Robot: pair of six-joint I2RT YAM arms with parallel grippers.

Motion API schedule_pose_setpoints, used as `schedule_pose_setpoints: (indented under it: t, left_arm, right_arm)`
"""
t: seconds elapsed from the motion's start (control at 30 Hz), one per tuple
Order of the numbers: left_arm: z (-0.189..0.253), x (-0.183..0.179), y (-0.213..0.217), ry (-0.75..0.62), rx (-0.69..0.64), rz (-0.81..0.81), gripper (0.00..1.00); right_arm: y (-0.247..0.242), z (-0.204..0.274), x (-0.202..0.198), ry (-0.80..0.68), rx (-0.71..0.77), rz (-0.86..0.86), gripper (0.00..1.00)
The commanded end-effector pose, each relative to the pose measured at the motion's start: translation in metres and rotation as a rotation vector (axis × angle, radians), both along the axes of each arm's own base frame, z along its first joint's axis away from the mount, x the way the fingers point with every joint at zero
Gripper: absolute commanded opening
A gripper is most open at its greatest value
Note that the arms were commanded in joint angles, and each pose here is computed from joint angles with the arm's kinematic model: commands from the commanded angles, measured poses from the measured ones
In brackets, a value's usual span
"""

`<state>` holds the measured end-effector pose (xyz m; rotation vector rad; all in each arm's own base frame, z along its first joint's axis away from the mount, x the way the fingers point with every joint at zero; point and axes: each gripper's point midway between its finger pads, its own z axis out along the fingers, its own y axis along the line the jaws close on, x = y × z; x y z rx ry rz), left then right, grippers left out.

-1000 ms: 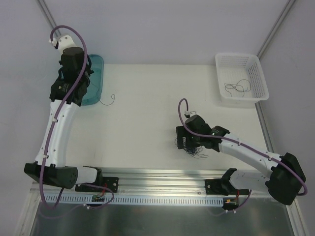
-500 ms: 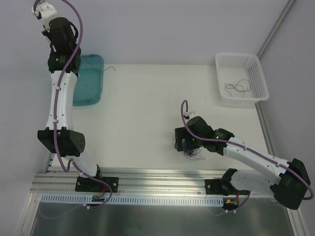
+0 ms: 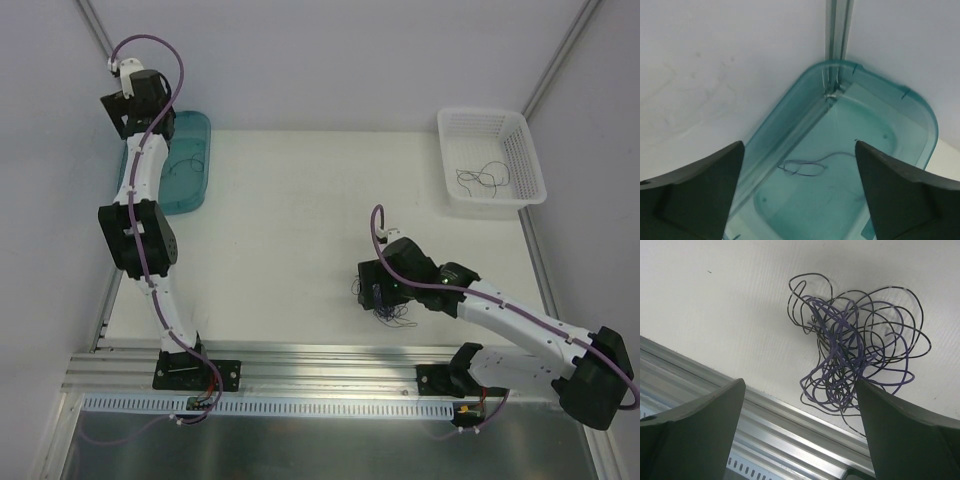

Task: Untangle the cables
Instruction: Place the cable in the bin.

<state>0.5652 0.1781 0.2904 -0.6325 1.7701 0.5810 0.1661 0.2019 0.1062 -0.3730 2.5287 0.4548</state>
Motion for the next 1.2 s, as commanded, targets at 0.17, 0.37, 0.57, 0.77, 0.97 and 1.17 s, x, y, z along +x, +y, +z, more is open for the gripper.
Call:
schedule_pose_setpoints:
  t: [0.17,0.37,0.57,0.77,0.97,1.17]
  left_arm:
    - [0.015,-0.011,-0.024,-0.036,-0.050,-0.138,0.99]
    - [0.005,-0.035,-0.075,-0.056,-0.256,-0.311,0.99]
    - [-0.011,-0.086,-0.157,-0.040,-0.485,-0.462,0.99]
    - [-0.041,-0.165,-0.281,0.083,-0.643,-0.743,0.99]
    - [-0.097,-0.275,-0.395,0.324,-0.746,-1.047,0.99]
    - [-0.143,-0.369,-0.460,0.519,-0.678,-1.224,0.99]
  right_arm:
    - [-0.005,0.005,0.004,-0.020,-0.029,-0.017,0.97]
    - [-0.021,0.010,0.005,-0.054,-0.062,-0.056,0.97]
    - [-0.047,0.027,0.011,-0.136,-0.092,-0.156,0.97]
    - [-0.067,0.025,0.011,-0.133,-0.104,-0.229,0.99]
    - [-0.074,-0.002,0.003,-0.084,-0.069,-0.257,0.87]
    - [-0.065,-0.032,0.002,-0.030,-0.031,-0.252,0.72]
